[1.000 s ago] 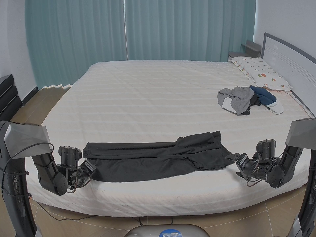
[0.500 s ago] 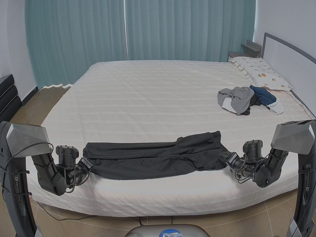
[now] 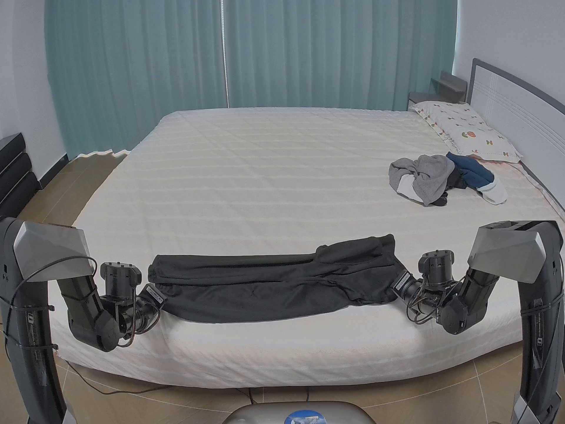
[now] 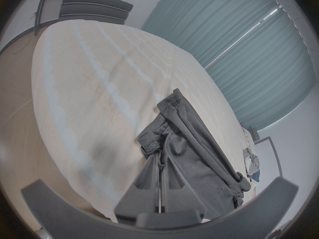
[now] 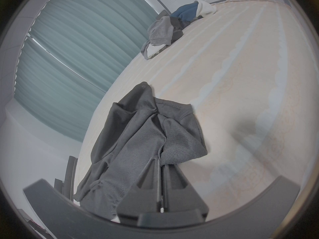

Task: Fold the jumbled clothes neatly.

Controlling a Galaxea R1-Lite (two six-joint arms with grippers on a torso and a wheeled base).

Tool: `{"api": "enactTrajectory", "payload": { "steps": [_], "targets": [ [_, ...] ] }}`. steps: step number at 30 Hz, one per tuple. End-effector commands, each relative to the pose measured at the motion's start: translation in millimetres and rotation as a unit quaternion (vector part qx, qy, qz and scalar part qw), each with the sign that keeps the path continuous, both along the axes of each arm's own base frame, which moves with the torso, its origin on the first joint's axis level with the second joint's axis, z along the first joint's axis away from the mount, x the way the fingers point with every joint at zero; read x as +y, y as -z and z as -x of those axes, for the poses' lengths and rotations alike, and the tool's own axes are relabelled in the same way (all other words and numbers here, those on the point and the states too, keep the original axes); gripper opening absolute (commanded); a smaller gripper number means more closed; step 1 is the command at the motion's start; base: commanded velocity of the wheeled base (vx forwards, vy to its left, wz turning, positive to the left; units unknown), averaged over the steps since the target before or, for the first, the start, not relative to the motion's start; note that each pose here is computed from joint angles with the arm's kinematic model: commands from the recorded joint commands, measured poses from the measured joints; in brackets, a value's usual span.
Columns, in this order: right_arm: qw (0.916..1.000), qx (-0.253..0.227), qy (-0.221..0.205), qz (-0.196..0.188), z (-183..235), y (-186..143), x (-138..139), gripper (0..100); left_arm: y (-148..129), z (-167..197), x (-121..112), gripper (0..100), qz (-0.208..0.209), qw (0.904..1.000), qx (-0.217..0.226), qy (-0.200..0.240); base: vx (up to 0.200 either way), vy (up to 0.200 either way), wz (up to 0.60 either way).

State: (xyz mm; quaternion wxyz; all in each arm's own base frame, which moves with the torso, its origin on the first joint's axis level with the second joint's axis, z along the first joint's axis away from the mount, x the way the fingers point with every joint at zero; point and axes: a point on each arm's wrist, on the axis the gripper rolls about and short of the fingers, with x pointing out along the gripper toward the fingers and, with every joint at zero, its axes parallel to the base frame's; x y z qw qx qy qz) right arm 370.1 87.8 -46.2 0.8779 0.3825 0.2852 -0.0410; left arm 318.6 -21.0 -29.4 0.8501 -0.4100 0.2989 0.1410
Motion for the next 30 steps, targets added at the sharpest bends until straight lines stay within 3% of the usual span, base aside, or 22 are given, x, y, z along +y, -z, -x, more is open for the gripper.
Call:
{"api": "enactTrajectory", "payload": {
  "steps": [1,9,13,21,30],
  "targets": [
    [1.0,0.008,0.001,0.006,6,1,0,0,0,0,1,0,-0.001,1.0,-0.001,-0.001,0.0,0.0,0.0],
    [0.9999,0.012,-0.005,0.005,24,-16,0,0,-4,0,4,0,-0.005,1.0,-0.005,-0.003,0.0,0.0,0.0],
    [0.9999,0.004,-0.013,0.002,40,-36,2,0,-10,2,13,0,-0.028,0.9995,-0.01,0.001,0.0,0.0,0.0],
    [0.9987,0.04,-0.03,0.011,62,-29,8,0,-14,5,28,0,-0.051,0.9987,-0.008,-0.004,0.0,0.0,0.0],
    [0.9978,0.056,-0.03,0.016,63,-20,7,0,-8,16,24,0,-0.052,0.9984,0.015,0.014,0.0,0.0,0.0]
  ]
}}
